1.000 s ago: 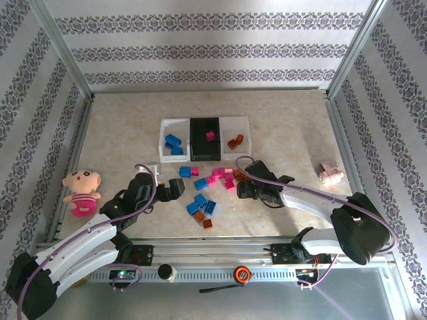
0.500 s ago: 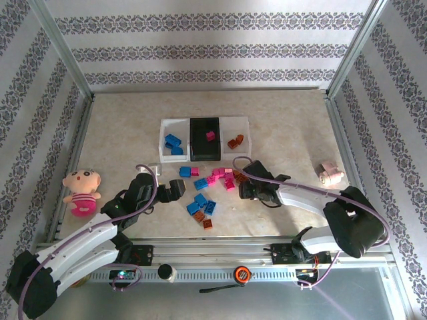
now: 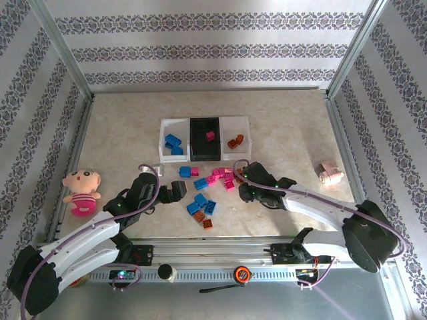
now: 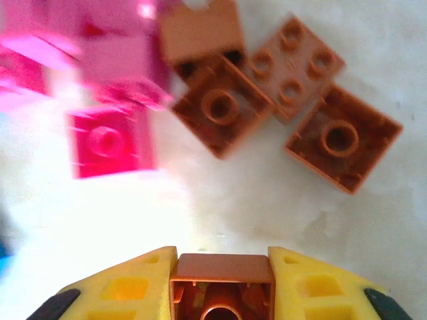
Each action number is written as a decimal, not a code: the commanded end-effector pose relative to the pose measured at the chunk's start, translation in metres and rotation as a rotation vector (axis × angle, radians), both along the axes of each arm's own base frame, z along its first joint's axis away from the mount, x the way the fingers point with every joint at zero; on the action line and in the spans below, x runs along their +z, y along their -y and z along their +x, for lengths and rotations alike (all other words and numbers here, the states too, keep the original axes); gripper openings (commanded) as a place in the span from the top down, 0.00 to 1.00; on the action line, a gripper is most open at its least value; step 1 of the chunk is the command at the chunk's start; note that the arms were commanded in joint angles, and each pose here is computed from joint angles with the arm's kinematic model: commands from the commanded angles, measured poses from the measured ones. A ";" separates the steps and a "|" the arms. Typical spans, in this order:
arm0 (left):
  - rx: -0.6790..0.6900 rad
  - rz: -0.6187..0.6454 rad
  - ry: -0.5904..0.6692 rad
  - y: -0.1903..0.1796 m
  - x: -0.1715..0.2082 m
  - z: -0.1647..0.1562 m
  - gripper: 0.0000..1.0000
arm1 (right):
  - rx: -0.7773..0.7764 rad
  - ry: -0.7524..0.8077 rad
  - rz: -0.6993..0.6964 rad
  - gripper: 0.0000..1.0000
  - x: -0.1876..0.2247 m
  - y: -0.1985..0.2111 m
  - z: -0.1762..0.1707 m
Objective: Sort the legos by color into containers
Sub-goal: Pick up the lego from the bottom-center of the table, then place the lego in the container.
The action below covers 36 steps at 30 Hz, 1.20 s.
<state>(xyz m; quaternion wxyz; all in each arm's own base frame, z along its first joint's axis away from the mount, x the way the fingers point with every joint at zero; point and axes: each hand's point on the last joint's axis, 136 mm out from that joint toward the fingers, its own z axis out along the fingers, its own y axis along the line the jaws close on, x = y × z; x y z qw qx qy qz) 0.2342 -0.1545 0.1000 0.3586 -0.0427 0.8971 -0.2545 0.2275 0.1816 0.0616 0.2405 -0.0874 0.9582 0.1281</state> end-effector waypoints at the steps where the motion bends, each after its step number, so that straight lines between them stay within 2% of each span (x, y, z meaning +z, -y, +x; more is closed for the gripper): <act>1: -0.042 -0.040 0.068 0.013 0.022 0.008 0.00 | 0.046 0.159 0.053 0.77 0.059 -0.019 0.030; 3: -0.051 -0.053 0.073 0.017 0.024 0.009 0.00 | 0.045 0.209 0.059 0.78 0.080 -0.025 0.054; 7: -0.075 -0.064 0.074 0.022 0.024 0.010 0.00 | 0.023 0.263 0.046 0.78 0.095 -0.034 0.106; 12: -0.084 -0.043 0.056 0.022 0.024 0.009 0.00 | -0.032 0.257 0.006 0.78 0.082 -0.036 0.169; 18: -0.066 -0.029 0.060 0.017 0.024 0.008 0.00 | -0.084 0.210 0.006 0.77 0.059 -0.041 0.212; 22: -0.052 -0.031 0.062 0.015 0.022 0.009 0.00 | -0.160 0.173 0.037 0.70 0.047 -0.034 0.227; 25: -0.053 -0.026 0.060 0.015 0.022 0.010 0.00 | -0.174 0.166 0.069 0.48 0.048 -0.037 0.234; 27: -0.070 -0.029 0.068 0.018 0.025 0.011 0.00 | -0.170 0.174 0.084 0.38 0.055 -0.039 0.233; 32: -0.130 0.001 0.059 0.025 0.030 0.010 0.01 | -0.155 0.216 0.115 0.34 0.076 -0.039 0.216; 36: -0.242 0.064 -0.039 0.040 0.015 0.000 0.07 | -0.132 0.230 0.132 0.33 0.082 -0.037 0.191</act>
